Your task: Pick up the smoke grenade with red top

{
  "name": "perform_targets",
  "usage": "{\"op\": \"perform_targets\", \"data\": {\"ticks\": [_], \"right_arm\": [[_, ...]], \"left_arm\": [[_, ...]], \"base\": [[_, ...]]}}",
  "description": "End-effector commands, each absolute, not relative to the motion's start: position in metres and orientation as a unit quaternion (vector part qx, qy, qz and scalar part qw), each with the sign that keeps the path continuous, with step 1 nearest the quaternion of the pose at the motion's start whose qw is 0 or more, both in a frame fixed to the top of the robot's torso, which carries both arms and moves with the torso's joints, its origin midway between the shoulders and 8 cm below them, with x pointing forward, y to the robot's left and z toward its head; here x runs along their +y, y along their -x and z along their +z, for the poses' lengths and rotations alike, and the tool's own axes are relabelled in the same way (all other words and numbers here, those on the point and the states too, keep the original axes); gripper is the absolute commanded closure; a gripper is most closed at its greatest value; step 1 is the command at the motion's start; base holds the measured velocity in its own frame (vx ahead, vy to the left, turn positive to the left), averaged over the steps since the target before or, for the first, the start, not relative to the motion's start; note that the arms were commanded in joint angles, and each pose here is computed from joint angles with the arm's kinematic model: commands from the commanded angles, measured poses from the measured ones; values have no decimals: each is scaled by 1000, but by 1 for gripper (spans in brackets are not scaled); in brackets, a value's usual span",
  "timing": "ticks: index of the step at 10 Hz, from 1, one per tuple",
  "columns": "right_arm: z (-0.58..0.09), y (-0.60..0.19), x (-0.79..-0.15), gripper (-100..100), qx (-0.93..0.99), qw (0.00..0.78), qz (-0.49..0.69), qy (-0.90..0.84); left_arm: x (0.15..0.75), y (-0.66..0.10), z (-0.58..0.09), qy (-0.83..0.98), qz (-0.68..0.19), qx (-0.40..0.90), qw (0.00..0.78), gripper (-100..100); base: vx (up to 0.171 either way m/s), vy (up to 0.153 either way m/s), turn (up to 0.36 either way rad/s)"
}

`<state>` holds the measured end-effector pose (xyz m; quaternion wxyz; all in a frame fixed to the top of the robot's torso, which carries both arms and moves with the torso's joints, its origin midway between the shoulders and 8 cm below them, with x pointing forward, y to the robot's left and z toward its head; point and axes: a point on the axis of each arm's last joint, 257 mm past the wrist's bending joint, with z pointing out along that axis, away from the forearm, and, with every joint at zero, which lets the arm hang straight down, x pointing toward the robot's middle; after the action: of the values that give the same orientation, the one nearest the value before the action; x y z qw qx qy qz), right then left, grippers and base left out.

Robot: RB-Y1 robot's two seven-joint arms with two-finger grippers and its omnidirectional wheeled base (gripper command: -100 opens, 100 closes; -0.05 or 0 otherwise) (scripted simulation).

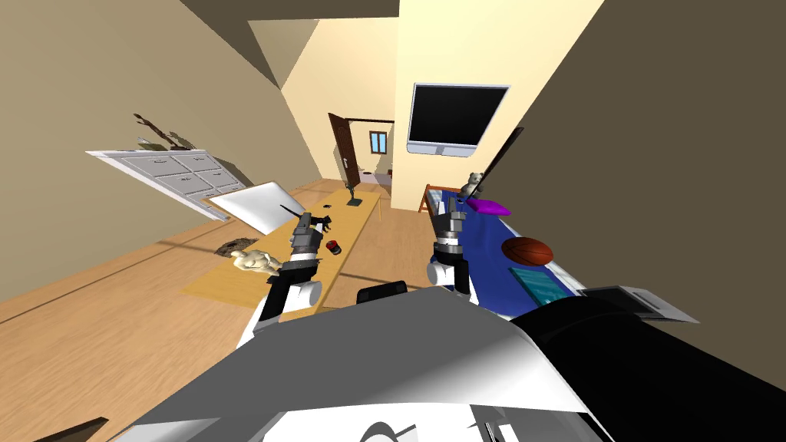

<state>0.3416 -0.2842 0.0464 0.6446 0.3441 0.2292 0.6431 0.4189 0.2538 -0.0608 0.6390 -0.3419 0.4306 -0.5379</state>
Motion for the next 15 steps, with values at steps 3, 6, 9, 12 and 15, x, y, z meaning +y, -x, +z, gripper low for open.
{"op": "perform_targets", "data": {"ticks": [3, 6, 9, 12, 15], "right_arm": [[46, -342, -284, 0, 229, 645, 643, -344], [46, -342, -284, 0, 229, 645, 643, -344], [46, -342, -284, 0, 229, 645, 643, -344], [46, -342, -284, 0, 229, 645, 643, -344], [46, -342, -284, 0, 229, 645, 643, -344]], "left_arm": [[255, -436, -98, 366, -514, 479, 610, -100], [259, -448, -127, 384, -493, 513, 588, -100], [263, -453, -147, 397, -478, 535, 572, -100], [270, -462, -178, 417, -452, 567, 548, -100], [275, -465, -197, 430, -436, 585, 531, -100]], "base": [[-19, -3, -68], [-13, 0, -67], [-5, 5, -54], [-3, 8, -61], [-1, 9, -48]]}}
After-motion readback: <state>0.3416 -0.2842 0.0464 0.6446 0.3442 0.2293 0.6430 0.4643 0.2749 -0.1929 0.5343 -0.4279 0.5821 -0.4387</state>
